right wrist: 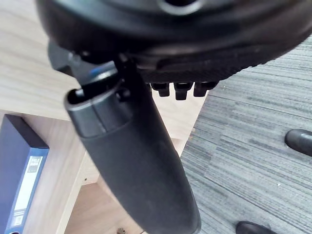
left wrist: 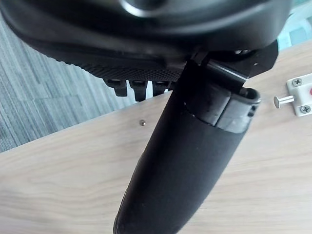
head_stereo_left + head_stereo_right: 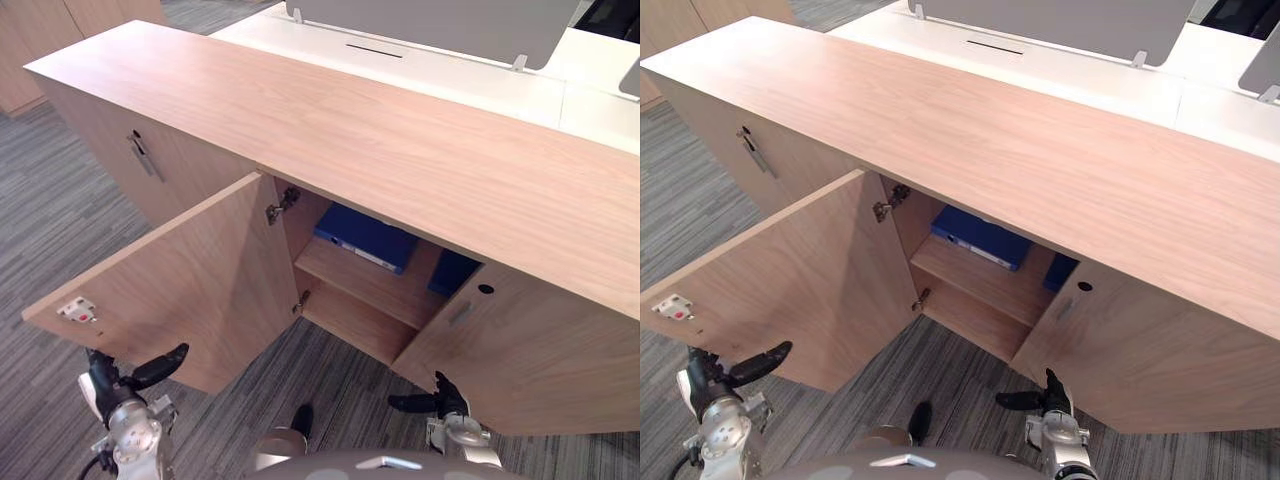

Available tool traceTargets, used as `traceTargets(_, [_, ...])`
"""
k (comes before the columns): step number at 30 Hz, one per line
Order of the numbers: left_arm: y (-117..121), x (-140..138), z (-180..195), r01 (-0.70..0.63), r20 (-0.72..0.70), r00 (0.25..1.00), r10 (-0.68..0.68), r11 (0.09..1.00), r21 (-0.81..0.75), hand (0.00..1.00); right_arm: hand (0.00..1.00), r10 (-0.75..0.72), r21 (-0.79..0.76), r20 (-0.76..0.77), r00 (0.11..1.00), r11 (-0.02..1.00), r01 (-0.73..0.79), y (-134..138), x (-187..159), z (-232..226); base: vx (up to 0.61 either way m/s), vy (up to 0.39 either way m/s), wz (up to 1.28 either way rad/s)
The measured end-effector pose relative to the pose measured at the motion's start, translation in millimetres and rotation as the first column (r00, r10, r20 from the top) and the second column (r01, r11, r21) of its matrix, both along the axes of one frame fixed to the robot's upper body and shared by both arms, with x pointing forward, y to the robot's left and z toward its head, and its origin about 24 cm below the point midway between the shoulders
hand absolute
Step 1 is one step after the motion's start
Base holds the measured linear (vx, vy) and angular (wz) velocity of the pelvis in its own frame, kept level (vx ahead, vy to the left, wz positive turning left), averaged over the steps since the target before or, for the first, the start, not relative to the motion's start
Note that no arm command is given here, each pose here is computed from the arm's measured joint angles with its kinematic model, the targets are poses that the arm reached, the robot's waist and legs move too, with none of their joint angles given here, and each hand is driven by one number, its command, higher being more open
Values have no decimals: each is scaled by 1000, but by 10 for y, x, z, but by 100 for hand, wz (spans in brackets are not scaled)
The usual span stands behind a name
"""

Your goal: Walk over to the cabinet, pick up the folder, carry it to the office cabinet, place the folder inside the office cabinet, then close the office cabinet door

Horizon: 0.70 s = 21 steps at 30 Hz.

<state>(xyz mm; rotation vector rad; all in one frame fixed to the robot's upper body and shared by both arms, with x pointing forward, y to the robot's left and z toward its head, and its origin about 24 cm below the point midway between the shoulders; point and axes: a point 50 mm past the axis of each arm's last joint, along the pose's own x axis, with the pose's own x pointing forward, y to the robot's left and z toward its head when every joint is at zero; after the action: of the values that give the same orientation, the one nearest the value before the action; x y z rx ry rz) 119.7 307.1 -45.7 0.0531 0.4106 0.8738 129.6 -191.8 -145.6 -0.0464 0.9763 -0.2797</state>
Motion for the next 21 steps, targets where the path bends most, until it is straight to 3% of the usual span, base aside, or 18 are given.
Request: traceTargets(21, [-149,-184,-145,49,-69,996,-54,997,-63,100,100,100,5,-57,993,995,-100,71,-155,-62,-30,14,-6])
